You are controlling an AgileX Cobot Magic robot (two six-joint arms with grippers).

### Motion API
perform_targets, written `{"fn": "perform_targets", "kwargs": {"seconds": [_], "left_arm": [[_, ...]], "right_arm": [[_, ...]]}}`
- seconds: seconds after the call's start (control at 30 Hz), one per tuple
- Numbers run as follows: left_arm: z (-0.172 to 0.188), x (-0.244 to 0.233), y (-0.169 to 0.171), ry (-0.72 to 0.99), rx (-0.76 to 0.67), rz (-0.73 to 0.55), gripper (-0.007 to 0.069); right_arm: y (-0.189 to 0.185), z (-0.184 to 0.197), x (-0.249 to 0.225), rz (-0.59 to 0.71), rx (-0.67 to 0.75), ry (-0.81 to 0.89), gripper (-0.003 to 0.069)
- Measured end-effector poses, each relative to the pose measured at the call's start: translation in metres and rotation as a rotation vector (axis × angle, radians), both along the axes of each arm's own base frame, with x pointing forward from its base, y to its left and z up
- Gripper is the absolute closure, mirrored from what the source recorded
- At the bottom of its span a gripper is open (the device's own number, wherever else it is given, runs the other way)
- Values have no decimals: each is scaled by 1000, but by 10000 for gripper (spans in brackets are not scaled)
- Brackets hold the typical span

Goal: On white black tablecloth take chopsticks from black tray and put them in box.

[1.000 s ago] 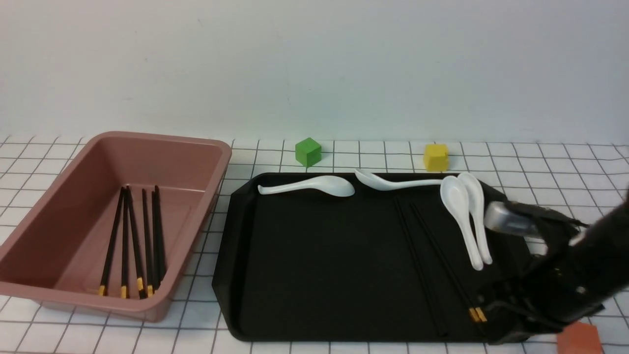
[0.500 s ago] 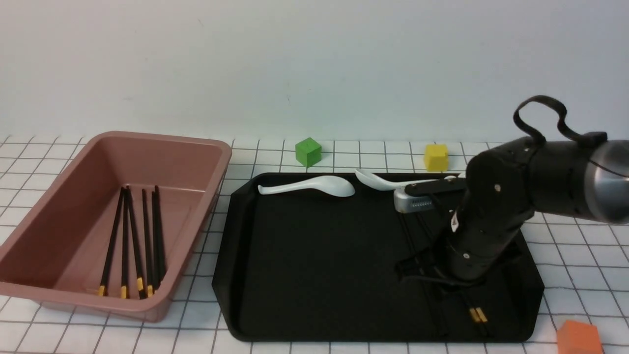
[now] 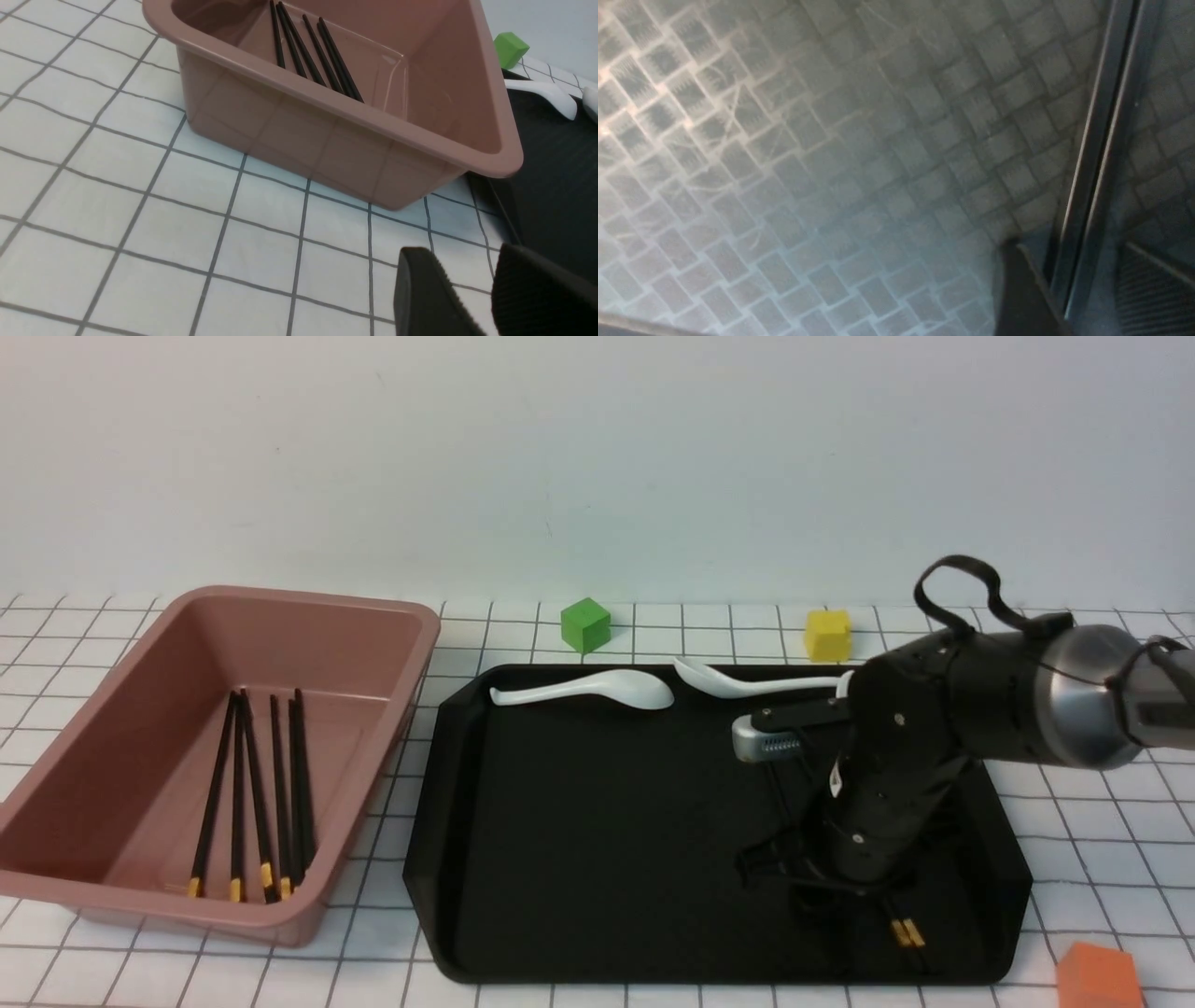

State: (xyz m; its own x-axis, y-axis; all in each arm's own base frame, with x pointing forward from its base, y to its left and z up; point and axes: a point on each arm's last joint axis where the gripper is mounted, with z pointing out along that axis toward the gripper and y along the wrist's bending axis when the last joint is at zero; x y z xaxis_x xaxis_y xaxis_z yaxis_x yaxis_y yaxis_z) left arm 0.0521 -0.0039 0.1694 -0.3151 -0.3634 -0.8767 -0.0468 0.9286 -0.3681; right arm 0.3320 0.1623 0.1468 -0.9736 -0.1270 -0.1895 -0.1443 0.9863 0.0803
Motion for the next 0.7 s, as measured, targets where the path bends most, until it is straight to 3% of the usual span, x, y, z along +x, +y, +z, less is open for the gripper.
{"fn": "perform_targets", "kwargs": {"seconds": [0.13,0.27,0.53,0.7], "left_arm": [[0,0,0,0,0,0,387],[0,0,0,0,0,0,387],[0,0,0,0,0,0,387],[0,0,0,0,0,0,387]], "right_arm": [[-1,0,0,5,-11,9,416],[-2,0,0,19,-30,11,544],[-4,18,-9,7,-13,28,547],[0,83,-23,-41,140,-35,547]]}}
